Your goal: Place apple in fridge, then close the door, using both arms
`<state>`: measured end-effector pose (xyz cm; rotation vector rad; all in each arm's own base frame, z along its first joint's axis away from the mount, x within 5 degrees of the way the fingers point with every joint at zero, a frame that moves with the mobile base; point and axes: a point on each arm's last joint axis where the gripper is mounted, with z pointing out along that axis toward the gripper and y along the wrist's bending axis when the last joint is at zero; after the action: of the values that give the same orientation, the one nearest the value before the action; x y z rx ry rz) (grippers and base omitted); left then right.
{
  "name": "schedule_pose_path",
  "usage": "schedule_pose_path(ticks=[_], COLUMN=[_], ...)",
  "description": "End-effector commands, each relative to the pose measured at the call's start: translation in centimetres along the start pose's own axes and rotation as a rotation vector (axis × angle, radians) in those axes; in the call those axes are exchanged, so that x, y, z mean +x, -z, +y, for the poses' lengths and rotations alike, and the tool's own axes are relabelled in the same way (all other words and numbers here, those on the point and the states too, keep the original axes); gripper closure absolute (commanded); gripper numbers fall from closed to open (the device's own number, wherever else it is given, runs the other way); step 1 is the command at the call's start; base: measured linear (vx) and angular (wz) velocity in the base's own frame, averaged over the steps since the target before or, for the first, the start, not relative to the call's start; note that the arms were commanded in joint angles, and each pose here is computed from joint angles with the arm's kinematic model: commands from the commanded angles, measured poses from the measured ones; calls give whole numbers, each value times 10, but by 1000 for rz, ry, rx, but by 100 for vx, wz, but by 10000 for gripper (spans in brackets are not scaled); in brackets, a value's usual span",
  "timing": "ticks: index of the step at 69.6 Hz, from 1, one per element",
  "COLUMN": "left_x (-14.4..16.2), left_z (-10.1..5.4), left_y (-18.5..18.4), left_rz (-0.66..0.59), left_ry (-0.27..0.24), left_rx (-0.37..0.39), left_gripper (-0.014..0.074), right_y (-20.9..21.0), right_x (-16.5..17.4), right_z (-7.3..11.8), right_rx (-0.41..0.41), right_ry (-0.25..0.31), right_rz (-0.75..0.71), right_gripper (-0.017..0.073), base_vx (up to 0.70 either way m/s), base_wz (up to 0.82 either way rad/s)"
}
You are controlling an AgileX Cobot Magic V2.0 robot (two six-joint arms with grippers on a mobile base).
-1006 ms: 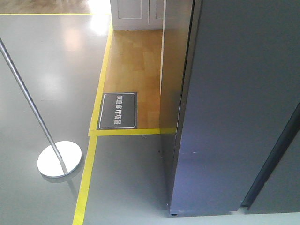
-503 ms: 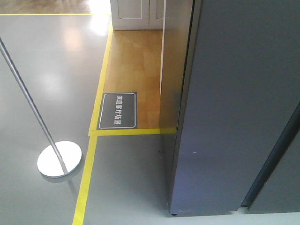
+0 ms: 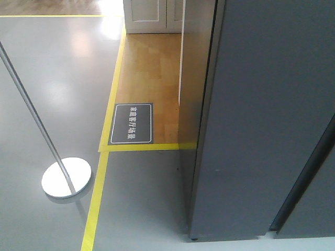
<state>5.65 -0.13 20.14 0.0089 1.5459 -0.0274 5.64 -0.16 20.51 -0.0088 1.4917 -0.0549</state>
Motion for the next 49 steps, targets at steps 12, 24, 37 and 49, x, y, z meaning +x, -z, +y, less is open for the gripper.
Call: schedule_pose_path(ticks=[12,24,37,49], left_x=[-4,-4,-4,-4], left_z=[0,0,0,0], left_y=[1,1,1,1], left_rz=[-81,-81,-81,-81], left_ry=[8,8,8,8], left_rx=[0,0,0,0], left_gripper=[600,600,600,600], right_y=[0,0,0,0], right_x=[-4,-4,-4,-4], right_z=[0,0,0,0], right_rx=[8,8,8,8], right_ry=[-12,-12,-12,-12], right_rz=[-67,-67,-67,-67], right_gripper=[563,563,563,563], base_vx=[0,0,0,0], base_wz=[0,0,0,0])
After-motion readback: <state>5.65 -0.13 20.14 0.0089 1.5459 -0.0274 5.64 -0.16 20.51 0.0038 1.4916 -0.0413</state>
